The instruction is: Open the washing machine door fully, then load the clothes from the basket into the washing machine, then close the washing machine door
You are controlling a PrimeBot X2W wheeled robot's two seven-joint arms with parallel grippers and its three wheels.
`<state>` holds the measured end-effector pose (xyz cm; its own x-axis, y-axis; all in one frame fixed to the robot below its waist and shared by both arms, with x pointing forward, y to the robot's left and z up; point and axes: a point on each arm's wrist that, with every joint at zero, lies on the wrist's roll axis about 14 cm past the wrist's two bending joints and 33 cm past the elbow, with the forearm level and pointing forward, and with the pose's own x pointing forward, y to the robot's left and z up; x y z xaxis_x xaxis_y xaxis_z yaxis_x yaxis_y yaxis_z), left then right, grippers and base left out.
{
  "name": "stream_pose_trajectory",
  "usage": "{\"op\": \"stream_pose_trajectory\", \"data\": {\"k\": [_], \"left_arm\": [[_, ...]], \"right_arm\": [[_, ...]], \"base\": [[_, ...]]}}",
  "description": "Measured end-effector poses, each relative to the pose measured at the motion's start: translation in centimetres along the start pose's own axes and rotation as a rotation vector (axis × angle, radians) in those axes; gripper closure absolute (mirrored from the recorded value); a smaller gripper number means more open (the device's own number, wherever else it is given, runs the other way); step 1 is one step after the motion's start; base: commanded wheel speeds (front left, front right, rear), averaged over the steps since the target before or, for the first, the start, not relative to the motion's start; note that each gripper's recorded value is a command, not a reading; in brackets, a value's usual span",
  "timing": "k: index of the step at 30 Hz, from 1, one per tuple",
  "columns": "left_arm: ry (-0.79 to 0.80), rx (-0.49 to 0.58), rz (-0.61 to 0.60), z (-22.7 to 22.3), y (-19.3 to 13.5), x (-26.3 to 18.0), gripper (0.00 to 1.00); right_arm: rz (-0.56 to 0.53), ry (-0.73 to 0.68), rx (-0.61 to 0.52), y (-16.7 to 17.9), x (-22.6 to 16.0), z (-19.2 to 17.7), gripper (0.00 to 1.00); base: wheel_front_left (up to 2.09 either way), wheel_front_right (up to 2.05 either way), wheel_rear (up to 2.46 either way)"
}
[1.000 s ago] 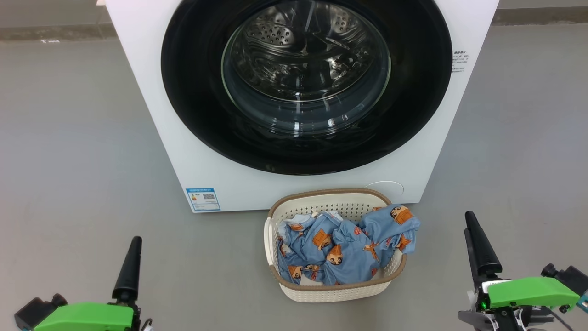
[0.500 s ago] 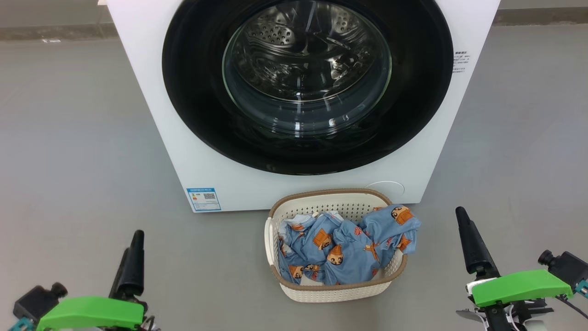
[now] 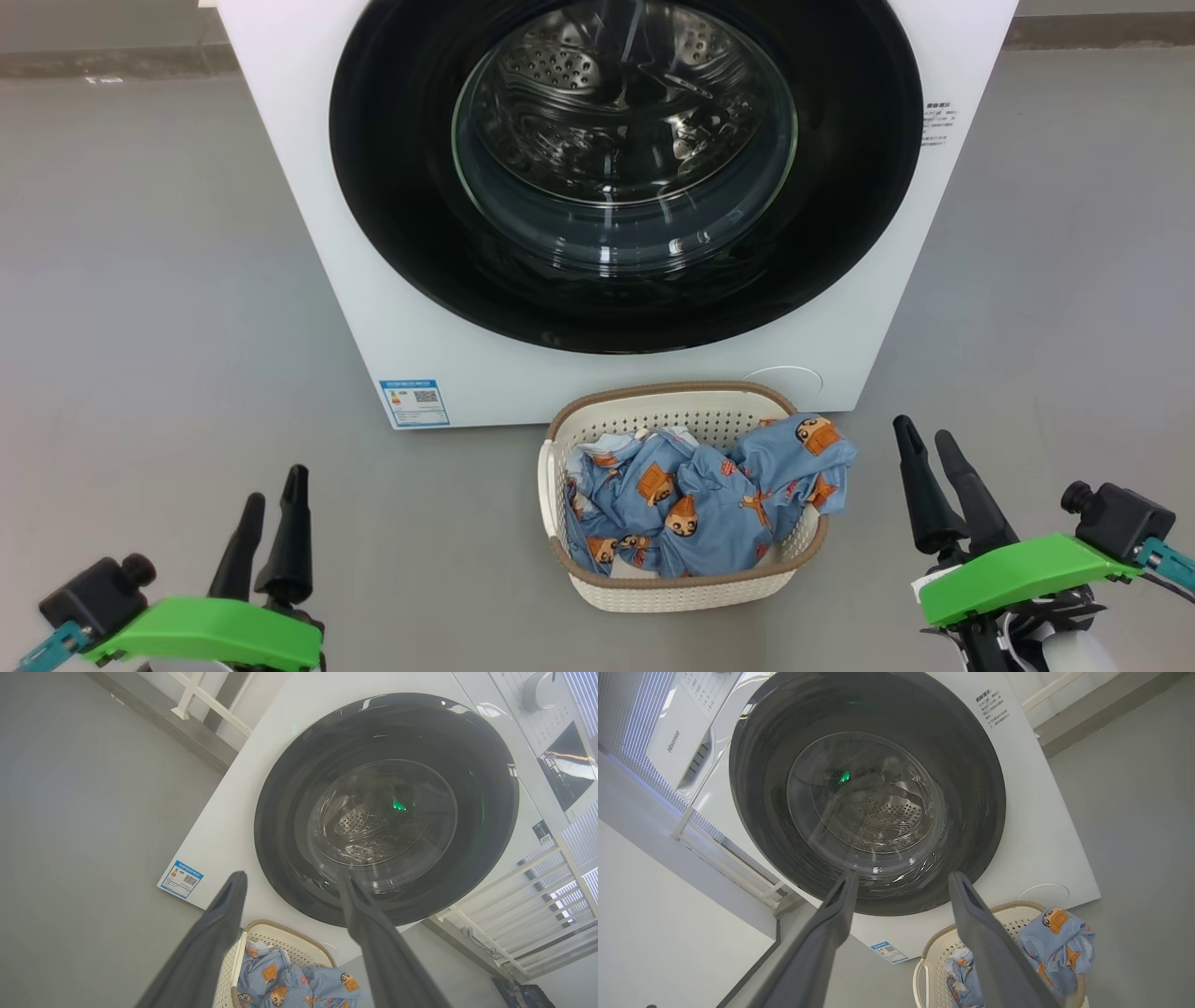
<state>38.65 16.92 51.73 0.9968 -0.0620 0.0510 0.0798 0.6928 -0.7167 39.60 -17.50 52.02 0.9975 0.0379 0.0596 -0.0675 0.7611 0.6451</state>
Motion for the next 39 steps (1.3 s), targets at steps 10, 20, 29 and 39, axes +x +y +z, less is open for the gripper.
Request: {"op": "stream_pose_trajectory", "data": {"k": [10, 20, 29, 39], "left_arm": [[-0.004, 0.205, -0.019, 0.1, -0.1, 0.3, 0.00], [-0.009, 0.310, -0.029, -0.1, -0.1, 0.2, 0.00], [-0.013, 0.402, -0.045, 0.0, -0.1, 0.1, 0.00], [-0.034, 0.518, -0.076, 0.2, -0.7, 0.1, 0.00]], "right_arm": [[0.025, -0.016, -0.172, 0.5, 0.4, 0.3, 0.00], [0.049, -0.036, -0.303, 1.0, 0.7, 0.7, 0.00], [0.064, -0.043, -0.405, 1.3, 0.8, 0.6, 0.00], [0.102, -0.065, -0.521, 2.2, 1.3, 0.9, 0.00]], "base": [[0.00, 0.00, 0.00], [0.00, 0.00, 0.00], [0.00, 0.00, 0.00], [0.00, 0.00, 0.00]]}}
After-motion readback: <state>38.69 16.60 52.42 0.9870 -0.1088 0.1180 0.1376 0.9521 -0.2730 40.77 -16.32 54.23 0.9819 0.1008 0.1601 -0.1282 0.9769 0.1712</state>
